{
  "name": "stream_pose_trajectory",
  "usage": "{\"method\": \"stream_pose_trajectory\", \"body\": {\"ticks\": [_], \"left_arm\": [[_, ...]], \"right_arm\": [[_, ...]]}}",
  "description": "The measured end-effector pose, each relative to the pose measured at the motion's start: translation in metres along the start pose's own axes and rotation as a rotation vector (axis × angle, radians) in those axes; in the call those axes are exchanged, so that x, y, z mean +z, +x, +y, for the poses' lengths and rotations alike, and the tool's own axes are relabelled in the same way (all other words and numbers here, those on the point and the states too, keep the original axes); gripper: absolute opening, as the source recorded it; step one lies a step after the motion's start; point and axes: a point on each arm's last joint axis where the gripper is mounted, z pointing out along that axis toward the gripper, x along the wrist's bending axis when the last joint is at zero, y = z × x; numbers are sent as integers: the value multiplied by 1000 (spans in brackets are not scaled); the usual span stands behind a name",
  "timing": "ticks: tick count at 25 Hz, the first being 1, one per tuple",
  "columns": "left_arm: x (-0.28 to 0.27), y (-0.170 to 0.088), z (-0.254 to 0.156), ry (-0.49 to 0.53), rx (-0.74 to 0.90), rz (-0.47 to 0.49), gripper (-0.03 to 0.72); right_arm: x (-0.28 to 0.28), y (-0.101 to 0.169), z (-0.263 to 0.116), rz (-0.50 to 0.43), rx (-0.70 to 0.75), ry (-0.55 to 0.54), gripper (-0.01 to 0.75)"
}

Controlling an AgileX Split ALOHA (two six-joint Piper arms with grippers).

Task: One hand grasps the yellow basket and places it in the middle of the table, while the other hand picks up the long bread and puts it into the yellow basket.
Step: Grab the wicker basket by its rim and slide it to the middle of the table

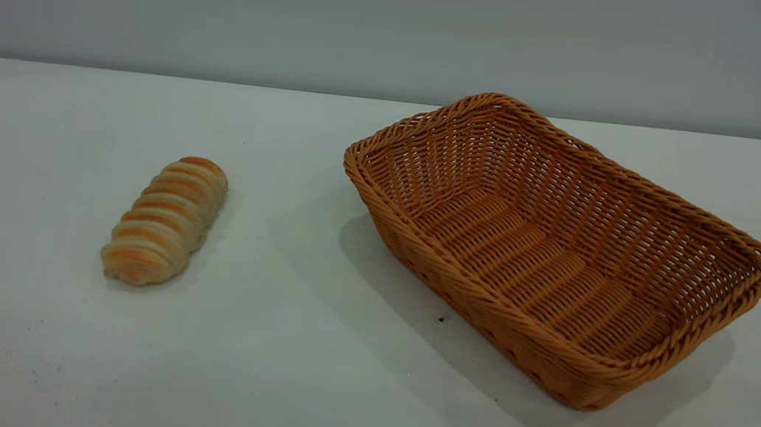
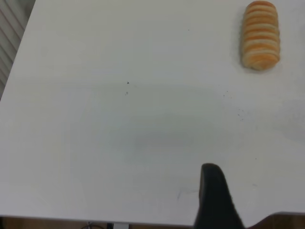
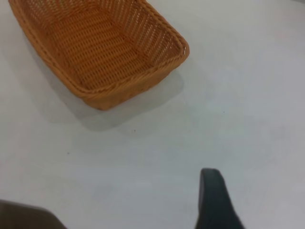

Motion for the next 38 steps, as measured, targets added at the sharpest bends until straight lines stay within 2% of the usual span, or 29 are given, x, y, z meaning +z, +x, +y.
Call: {"method": "stream_pose_trajectory", "body": {"ticks": [12, 16, 18, 22, 25, 29, 34, 38], "left_arm": [[0, 0, 0, -2, 15, 0, 515], [-5, -2, 11, -108, 17, -22, 515], [-4, -4, 19, -125, 9, -46, 515], [16, -7, 37, 7, 10, -51, 515], [30, -8, 50, 52, 2, -55, 515], [42, -10, 61, 62, -39, -66, 515], [46, -10, 66, 41, -47, -65, 515], [46, -11, 66, 39, -63, -66, 515]], "right_arm": [[0, 0, 0, 0, 0, 0, 490], [-1, 1, 6, 19, 12, -31, 490], [6, 2, 16, 57, 38, -1, 490], [43, 1, 43, 137, 122, 132, 490], [76, -2, 58, 165, 197, 201, 490], [120, -8, 70, 156, 298, 248, 490], [176, -16, 76, 120, 496, 243, 490], [224, -20, 60, 88, 532, 369, 490]]}}
